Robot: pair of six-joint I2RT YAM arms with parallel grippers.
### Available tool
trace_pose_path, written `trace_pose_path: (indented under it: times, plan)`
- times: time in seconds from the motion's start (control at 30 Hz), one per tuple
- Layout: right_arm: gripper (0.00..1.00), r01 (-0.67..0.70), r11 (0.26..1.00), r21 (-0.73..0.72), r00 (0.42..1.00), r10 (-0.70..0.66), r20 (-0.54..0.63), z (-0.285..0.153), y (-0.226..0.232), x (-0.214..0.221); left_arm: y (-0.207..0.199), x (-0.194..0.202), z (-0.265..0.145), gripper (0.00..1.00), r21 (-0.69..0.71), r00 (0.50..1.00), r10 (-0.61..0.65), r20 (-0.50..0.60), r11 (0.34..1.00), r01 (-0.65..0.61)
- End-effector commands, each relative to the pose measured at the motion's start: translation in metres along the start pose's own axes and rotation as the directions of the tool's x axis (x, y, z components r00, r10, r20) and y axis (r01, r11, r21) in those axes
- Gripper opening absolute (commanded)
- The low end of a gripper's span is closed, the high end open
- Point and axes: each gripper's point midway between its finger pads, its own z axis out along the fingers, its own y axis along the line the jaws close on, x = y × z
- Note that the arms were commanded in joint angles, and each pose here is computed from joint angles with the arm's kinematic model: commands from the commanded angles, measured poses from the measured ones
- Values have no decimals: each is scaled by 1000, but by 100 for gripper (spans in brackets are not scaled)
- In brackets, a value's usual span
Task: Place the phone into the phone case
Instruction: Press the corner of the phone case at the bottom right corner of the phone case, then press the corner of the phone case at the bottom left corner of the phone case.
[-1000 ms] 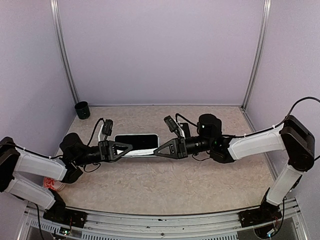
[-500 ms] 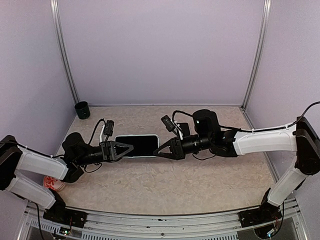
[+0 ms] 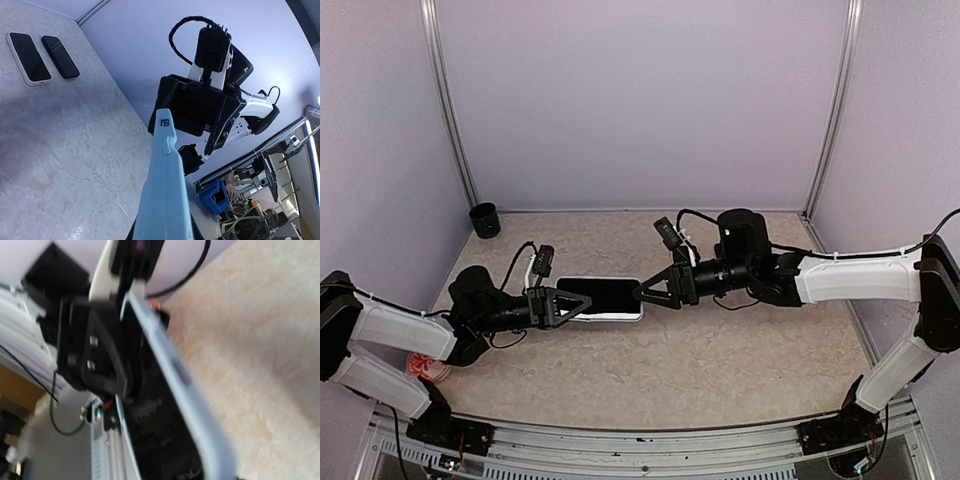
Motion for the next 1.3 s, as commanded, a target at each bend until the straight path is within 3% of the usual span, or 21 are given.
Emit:
trace_pose_path:
  times: [0.0, 0.73, 0.93, 1.03, 1.2, 1.27]
  plan:
    - [60, -6, 996, -90, 998, 12, 68, -20, 16, -31, -24, -10, 3, 0, 55, 997, 74, 23, 996, -75]
    - [55, -27, 994, -111, 994, 14, -112, 2, 4, -6, -39, -2, 9, 0, 92, 992, 123, -11, 988, -121]
    - [48, -23, 993, -119, 990, 6, -138, 8, 4, -1, -39, -2, 11, 0, 91, 992, 122, -15, 989, -120]
    - [42, -4, 995, -100, 987, -12, -160, 12, 3, 3, -36, -2, 12, 0, 79, 993, 117, -15, 990, -116]
    - [6, 47, 997, -52, 981, -56, -187, 16, 2, 6, -28, -1, 13, 3, 48, 995, 97, -17, 994, -96]
    - [0, 84, 996, 11, 979, -81, -188, 15, -5, 5, -25, -1, 14, 9, 37, 996, 85, -18, 996, -85]
